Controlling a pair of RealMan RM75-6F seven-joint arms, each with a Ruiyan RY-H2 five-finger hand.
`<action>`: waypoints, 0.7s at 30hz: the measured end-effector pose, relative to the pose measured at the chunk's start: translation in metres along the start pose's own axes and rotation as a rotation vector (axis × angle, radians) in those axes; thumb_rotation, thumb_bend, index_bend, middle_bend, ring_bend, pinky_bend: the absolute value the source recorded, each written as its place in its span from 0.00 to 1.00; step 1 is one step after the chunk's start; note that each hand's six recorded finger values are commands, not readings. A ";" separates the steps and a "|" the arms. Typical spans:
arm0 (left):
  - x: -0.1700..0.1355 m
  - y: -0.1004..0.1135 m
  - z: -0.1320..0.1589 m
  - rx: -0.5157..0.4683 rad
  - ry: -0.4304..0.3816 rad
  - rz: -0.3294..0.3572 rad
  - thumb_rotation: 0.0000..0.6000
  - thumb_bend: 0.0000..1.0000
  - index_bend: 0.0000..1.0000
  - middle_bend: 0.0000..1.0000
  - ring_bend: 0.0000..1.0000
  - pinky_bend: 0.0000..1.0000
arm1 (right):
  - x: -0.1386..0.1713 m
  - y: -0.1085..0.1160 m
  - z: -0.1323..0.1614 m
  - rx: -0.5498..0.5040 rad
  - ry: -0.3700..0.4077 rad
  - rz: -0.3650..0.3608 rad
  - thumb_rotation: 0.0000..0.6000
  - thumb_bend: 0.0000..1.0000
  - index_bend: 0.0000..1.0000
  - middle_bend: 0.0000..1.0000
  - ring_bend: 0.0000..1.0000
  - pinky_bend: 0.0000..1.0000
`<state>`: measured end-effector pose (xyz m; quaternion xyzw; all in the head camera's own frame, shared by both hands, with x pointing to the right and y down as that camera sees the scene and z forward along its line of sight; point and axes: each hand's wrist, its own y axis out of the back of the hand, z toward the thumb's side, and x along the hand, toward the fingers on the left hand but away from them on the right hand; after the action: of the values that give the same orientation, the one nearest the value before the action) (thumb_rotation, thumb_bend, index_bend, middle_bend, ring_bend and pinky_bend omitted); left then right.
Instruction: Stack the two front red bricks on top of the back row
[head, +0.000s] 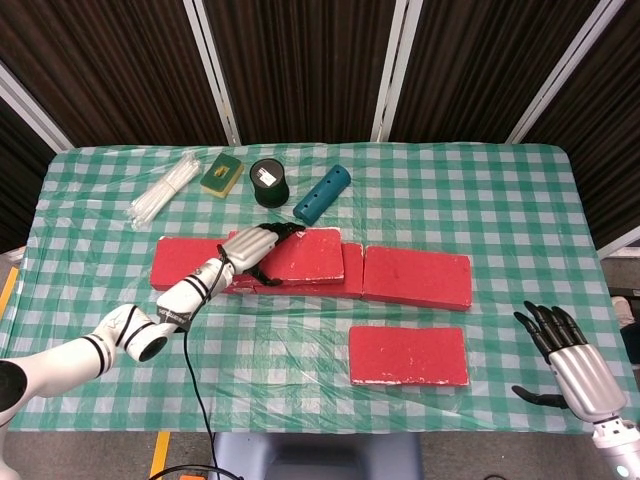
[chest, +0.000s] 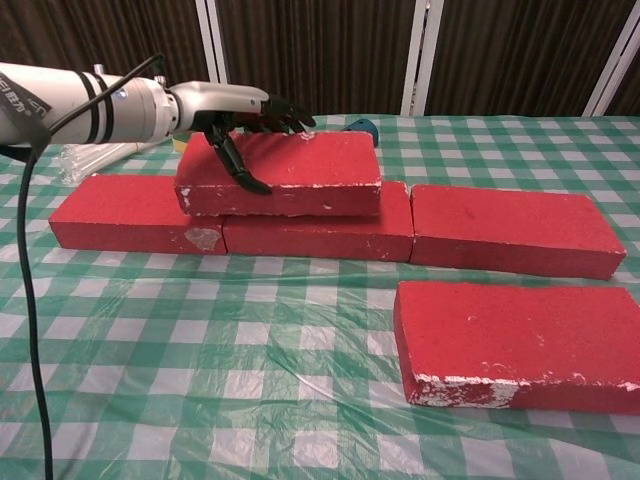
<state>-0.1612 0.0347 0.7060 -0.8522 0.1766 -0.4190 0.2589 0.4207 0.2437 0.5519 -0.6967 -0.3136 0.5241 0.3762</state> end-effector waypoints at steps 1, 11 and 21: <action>0.000 0.000 0.000 0.001 -0.006 -0.002 1.00 0.30 0.00 0.43 0.44 0.61 | 0.000 0.000 0.000 0.002 0.000 0.000 0.96 0.08 0.00 0.00 0.00 0.00; -0.004 0.000 -0.011 0.027 -0.013 -0.021 1.00 0.30 0.00 0.43 0.44 0.60 | 0.004 0.000 0.002 0.007 -0.005 -0.008 0.96 0.08 0.00 0.00 0.00 0.00; -0.008 -0.003 -0.020 -0.006 -0.003 -0.045 1.00 0.30 0.00 0.42 0.36 0.48 | 0.005 -0.001 0.002 0.008 -0.008 -0.006 0.96 0.08 0.00 0.00 0.00 0.00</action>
<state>-0.1822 0.0354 0.7128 -0.8574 0.1582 -0.4227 0.2473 0.4201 0.2487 0.5501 -0.6921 -0.3151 0.5270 0.3794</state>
